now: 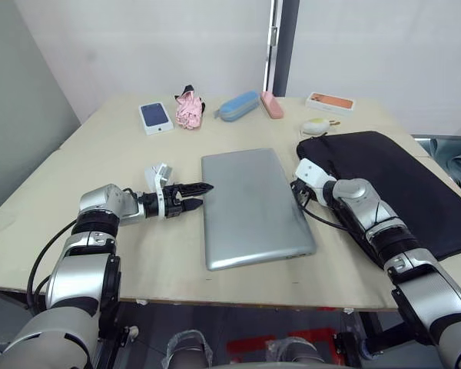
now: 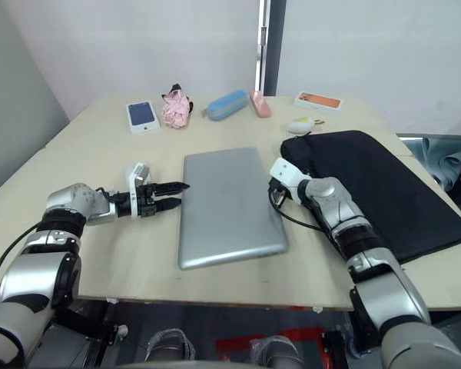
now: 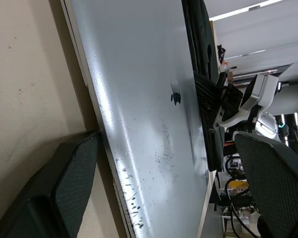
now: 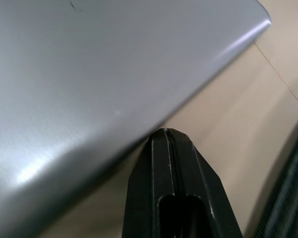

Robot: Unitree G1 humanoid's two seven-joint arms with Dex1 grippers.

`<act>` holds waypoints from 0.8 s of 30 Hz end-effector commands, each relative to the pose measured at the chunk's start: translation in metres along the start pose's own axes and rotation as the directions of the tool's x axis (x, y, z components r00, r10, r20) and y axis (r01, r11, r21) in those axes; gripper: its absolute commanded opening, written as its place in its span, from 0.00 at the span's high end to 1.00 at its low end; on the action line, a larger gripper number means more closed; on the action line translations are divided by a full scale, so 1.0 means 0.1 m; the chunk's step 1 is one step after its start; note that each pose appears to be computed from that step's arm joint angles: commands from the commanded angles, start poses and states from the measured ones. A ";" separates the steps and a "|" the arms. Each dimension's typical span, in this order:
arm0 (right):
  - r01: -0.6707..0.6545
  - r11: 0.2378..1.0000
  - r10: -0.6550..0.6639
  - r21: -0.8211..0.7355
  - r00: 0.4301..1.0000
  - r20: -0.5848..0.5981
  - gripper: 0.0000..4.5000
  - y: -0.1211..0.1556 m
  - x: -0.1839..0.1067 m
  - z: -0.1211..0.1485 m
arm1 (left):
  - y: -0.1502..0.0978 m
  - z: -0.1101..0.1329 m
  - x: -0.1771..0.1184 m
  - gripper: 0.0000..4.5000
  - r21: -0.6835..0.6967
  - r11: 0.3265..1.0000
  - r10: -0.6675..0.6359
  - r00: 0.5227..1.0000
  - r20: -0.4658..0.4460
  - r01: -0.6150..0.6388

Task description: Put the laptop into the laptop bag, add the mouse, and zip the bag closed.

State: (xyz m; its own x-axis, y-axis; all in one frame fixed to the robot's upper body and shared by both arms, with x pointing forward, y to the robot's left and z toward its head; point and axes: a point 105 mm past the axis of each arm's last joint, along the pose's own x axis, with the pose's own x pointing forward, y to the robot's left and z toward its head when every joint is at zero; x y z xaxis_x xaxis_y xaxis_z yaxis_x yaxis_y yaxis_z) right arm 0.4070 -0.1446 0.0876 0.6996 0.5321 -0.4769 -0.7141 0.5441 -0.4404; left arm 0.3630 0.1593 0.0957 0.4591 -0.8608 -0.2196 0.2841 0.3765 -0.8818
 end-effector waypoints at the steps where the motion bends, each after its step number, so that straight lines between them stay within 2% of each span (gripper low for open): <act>1: -0.094 0.995 0.096 -0.034 0.993 0.066 0.99 0.21 0.14 0.25 | 0.10 -0.18 0.11 0.00 -0.027 0.999 0.025 0.997 -0.072 -0.027; 9: -0.180 0.984 0.176 0.003 0.968 0.177 0.99 0.42 0.26 0.56 | 0.04 -0.26 0.11 0.00 -0.035 0.999 -0.032 0.994 -0.102 0.028; 14: -0.147 0.989 0.147 -0.008 0.980 0.135 0.99 0.31 0.23 0.46 | -0.06 -0.24 0.08 0.00 -0.020 0.996 -0.087 0.992 -0.091 0.085; 17: -0.134 0.991 0.134 -0.012 0.983 0.123 1.00 0.24 0.19 0.42 | -0.15 -0.21 0.03 0.19 0.003 0.991 -0.132 0.987 -0.087 0.133; 24: -0.105 0.994 0.105 -0.013 0.982 0.159 1.00 0.02 0.02 0.51 | -0.29 -0.07 -0.09 0.74 0.052 0.987 -0.149 0.986 -0.073 0.153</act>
State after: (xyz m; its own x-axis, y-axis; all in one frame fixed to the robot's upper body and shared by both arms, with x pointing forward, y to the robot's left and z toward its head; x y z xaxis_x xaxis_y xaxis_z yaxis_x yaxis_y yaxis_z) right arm 0.4046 -0.1100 0.0997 0.6048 0.6573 -0.4496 -0.7959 0.4795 -0.3695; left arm 0.3403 0.1524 0.0962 0.3549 -0.9202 -0.1652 0.3213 0.2860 -0.9027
